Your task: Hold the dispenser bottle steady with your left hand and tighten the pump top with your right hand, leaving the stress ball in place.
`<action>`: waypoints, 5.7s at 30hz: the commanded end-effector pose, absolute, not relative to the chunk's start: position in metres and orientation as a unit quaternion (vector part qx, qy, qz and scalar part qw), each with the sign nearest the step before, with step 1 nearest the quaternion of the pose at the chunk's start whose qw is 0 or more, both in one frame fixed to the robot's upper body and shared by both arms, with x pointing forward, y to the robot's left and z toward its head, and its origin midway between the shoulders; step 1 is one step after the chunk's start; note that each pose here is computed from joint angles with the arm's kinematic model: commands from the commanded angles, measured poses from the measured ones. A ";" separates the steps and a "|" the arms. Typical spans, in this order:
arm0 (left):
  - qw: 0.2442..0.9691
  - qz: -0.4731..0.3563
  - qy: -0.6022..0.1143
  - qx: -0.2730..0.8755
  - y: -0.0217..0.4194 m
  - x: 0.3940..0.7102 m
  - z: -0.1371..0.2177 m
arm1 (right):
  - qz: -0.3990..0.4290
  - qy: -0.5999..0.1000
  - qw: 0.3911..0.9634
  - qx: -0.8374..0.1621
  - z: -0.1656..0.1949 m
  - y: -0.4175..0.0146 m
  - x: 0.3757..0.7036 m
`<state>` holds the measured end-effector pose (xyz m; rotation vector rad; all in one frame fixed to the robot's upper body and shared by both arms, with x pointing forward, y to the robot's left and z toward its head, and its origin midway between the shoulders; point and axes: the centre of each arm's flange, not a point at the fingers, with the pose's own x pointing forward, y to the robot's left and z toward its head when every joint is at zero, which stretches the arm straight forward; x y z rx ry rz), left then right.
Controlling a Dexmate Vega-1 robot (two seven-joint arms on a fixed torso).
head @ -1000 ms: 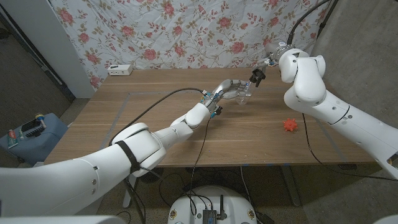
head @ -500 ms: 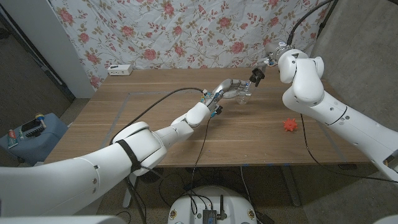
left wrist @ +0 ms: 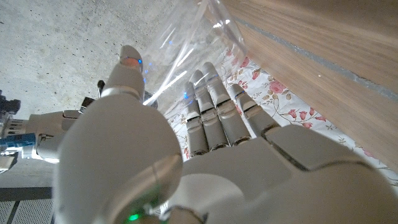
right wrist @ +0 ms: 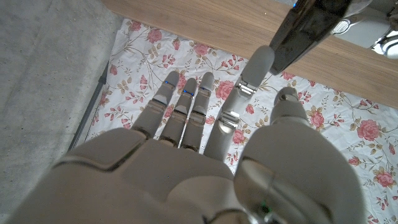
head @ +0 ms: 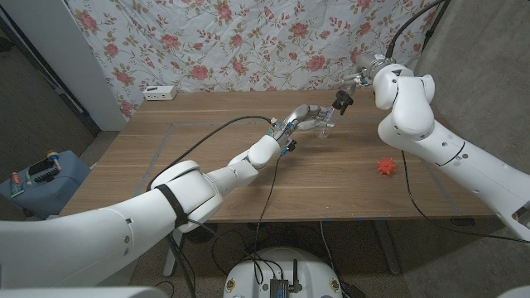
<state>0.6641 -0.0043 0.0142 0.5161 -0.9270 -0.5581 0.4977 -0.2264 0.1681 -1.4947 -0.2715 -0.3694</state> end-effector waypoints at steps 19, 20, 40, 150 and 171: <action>0.830 -0.255 -0.437 0.237 -0.004 0.664 0.014 | -0.154 -0.158 0.713 -0.665 0.179 -0.245 0.481; 0.830 -0.255 -0.437 0.236 -0.004 0.664 0.014 | -0.151 -0.159 0.712 -0.667 0.179 -0.246 0.480; 0.822 -0.268 -0.451 0.221 -0.003 0.658 0.018 | -0.078 -0.221 0.697 -0.677 0.187 -0.289 0.460; 0.796 -0.304 -0.454 0.260 -0.014 0.653 0.027 | 0.068 -0.241 0.631 -0.734 0.177 -0.288 0.473; 0.788 -0.305 -0.467 0.260 -0.015 0.648 0.025 | 0.074 -0.224 0.635 -0.736 0.177 -0.290 0.469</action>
